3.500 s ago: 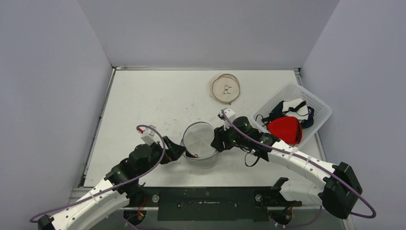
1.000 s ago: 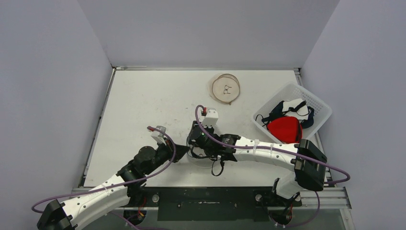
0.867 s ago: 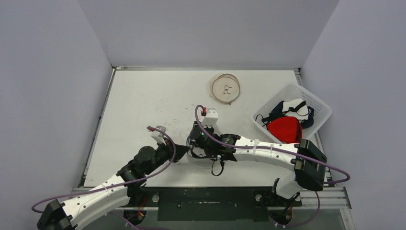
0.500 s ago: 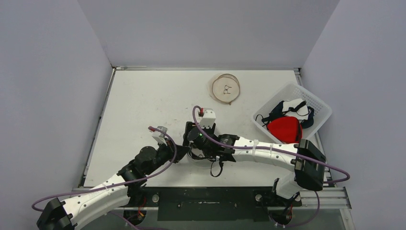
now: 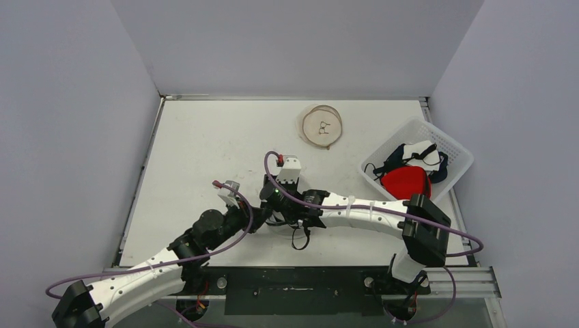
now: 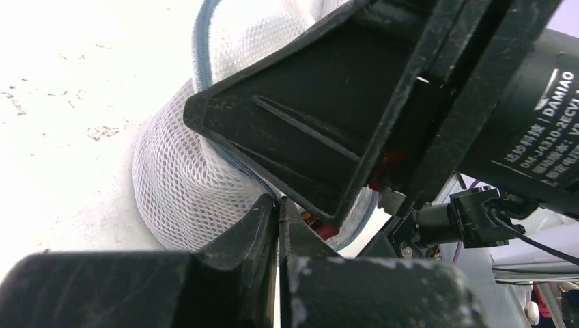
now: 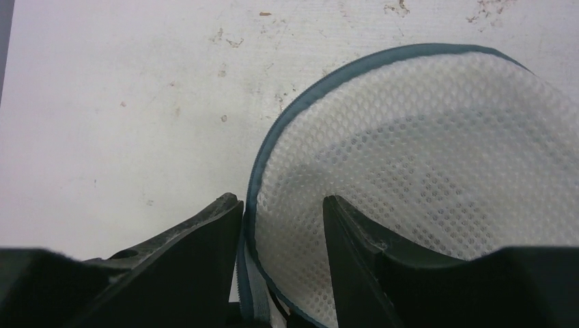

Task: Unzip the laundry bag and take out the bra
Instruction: Open the laundry bag at the center of the board.

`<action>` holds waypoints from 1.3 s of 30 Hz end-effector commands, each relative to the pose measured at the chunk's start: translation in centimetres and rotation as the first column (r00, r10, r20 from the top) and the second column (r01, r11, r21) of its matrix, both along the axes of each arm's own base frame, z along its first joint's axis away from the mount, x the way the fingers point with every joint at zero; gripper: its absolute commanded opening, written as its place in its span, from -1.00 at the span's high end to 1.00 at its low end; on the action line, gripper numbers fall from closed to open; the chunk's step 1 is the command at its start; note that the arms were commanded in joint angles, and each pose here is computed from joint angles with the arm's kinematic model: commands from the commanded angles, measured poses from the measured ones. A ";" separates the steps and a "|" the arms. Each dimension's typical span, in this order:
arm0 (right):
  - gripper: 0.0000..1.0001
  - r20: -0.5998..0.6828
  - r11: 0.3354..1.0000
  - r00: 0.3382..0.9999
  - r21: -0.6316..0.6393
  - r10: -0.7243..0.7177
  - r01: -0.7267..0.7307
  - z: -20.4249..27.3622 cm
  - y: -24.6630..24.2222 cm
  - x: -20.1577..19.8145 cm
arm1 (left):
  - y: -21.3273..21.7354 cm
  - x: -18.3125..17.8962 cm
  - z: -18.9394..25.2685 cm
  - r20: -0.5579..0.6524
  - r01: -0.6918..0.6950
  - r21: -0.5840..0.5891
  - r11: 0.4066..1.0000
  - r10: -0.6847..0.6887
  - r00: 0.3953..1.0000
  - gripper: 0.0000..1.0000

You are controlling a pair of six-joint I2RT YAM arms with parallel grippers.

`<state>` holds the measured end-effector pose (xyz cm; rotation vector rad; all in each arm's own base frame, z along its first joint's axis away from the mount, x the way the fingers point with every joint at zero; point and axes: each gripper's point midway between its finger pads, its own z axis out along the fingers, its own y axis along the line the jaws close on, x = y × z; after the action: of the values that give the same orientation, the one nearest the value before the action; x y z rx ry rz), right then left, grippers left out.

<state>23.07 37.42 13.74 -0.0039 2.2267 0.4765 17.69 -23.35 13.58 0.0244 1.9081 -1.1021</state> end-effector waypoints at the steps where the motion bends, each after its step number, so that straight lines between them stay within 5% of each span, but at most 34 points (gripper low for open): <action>1: 0.16 0.038 0.999 0.998 0.033 -0.042 0.041 2.1 0.1 1.1 | -0.4 0.3 2.1 0.063 0.003 -0.052 0.999 0.001 0.998 1.00; 11: 0.87 0.068 0.998 0.996 0.009 -0.056 0.055 3.1 -2.7 0.2 | 0.4 0.4 1.8 0.065 -0.030 -0.040 0.999 0.033 0.997 1.00; 16: 0.89 0.089 1.000 0.996 -0.002 -0.028 0.028 4.5 -4.2 -0.6 | 0.7 0.5 1.6 0.058 -0.046 -0.029 0.999 0.047 0.997 1.00; 29: 0.89 0.061 0.921 0.921 -0.095 0.385 -0.378 8.2 -7.5 -3.4 | 2.3 2.8 3.9 0.123 -0.171 0.053 0.984 0.163 0.979 1.00; 39: 0.89 0.131 0.885 0.875 -0.095 0.466 -0.456 11.9 -11.8 -3.6 | 2.5 5.3 5.7 0.156 -0.257 0.123 0.959 0.237 0.959 1.00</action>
<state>20.45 26.27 24.47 -0.4728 2.1154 0.6232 21.19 -21.38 15.93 -0.0331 1.8879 -0.8358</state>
